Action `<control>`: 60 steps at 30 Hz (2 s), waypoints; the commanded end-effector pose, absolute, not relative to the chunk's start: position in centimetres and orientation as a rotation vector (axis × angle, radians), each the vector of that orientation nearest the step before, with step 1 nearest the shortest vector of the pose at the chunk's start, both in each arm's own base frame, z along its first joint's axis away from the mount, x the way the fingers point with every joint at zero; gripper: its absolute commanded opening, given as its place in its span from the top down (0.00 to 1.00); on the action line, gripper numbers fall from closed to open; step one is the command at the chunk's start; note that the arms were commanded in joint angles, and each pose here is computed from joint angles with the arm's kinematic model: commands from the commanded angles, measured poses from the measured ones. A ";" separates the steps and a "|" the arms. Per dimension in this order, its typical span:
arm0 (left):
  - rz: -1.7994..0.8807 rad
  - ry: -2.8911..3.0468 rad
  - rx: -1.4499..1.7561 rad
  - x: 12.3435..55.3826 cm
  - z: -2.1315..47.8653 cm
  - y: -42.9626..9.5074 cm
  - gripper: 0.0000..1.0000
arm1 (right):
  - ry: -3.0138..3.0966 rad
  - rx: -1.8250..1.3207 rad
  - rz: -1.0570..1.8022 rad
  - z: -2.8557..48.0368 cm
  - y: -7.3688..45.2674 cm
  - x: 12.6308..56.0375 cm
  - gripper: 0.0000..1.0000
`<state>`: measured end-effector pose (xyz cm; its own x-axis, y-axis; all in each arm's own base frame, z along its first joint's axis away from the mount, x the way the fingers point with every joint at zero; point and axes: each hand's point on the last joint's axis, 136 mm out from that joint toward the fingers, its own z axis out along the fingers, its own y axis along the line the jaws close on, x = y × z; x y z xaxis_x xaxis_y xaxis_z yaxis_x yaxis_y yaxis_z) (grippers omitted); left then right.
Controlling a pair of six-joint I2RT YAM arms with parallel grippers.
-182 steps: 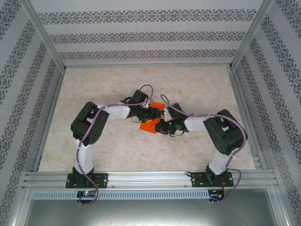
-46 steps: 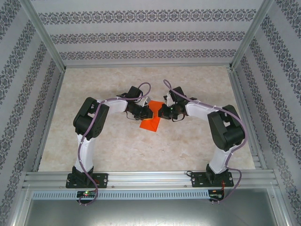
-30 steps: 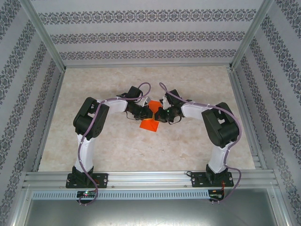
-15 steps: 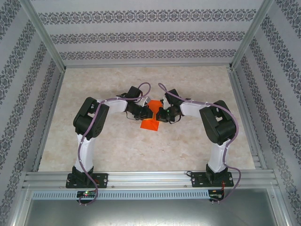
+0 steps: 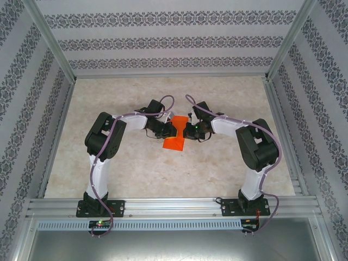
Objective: Fold a paper plane with a square sheet of paper (pick it up from the middle)
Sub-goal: Fold the triangle a second time at the center of the table.
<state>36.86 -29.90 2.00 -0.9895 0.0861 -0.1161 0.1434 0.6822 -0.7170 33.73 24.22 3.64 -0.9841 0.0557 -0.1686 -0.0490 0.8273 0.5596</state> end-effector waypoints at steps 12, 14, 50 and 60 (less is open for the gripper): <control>-0.984 3.050 0.100 33.8 -5.5 -26.3 0.83 | 2.850 -0.020 1.093 3.2 27.7 29.9 0.99; -0.984 3.052 0.099 33.8 -5.5 -26.3 0.83 | 2.864 -0.029 1.078 2.7 27.6 30.0 0.99; -0.982 3.051 0.096 34.8 -5.0 -26.1 0.83 | 2.870 0.030 1.129 2.4 25.1 25.6 1.00; -1.024 3.023 0.083 34.7 -4.1 -26.4 0.83 | 2.654 0.155 1.207 5.4 25.9 32.2 1.00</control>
